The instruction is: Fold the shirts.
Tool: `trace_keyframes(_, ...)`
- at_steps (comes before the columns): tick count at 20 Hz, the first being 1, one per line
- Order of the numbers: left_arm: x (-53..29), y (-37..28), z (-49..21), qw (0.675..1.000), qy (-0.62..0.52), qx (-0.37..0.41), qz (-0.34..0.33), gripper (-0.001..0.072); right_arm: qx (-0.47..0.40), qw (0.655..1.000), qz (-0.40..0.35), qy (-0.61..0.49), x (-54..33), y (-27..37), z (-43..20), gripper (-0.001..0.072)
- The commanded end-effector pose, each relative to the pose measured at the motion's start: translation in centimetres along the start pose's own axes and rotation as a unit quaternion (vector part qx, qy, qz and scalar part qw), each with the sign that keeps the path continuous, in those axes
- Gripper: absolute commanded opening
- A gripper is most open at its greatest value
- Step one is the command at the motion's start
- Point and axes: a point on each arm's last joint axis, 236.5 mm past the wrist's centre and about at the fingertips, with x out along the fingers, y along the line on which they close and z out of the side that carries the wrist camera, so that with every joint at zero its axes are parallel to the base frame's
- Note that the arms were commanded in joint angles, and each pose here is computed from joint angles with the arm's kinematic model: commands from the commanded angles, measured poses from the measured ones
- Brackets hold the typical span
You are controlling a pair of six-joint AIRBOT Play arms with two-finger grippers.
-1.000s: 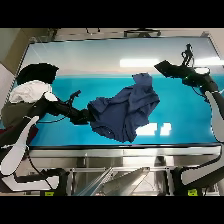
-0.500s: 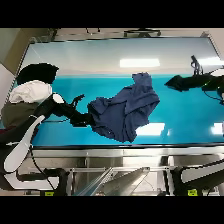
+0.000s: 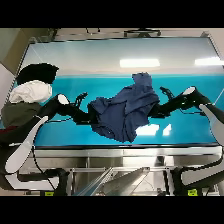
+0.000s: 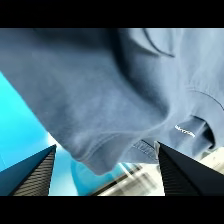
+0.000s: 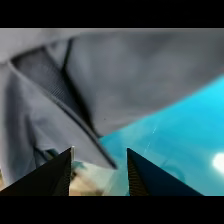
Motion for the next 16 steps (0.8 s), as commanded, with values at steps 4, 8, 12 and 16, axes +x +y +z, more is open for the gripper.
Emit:
trace_keyframes(4, 2.6, -1.4, 0.0, 0.999, 0.017, -0.001, -0.028, 0.0696, -0.036, 0.999, -0.009, 0.024, 3.4, 2.1, -0.8, 0.0302)
trace_keyframes(8, 3.7, -1.7, -0.4, 0.999, 0.038, 0.006, -0.028, 0.0116, -0.061, 0.995, 0.077, 0.007, 3.1, 6.4, -0.3, 0.0052)
trace_keyframes(12, 0.1, -2.7, 1.5, 0.998, 0.033, 0.018, -0.049, 0.0021, -0.100, 0.990, 0.098, -0.025, -0.7, 9.9, 0.6, 0.0022)
trace_keyframes(16, -10.8, -5.3, 4.9, 0.995, -0.057, 0.061, -0.057, 0.0022, -0.179, 0.966, 0.070, -0.172, -13.0, 15.7, 2.9, 0.0022)
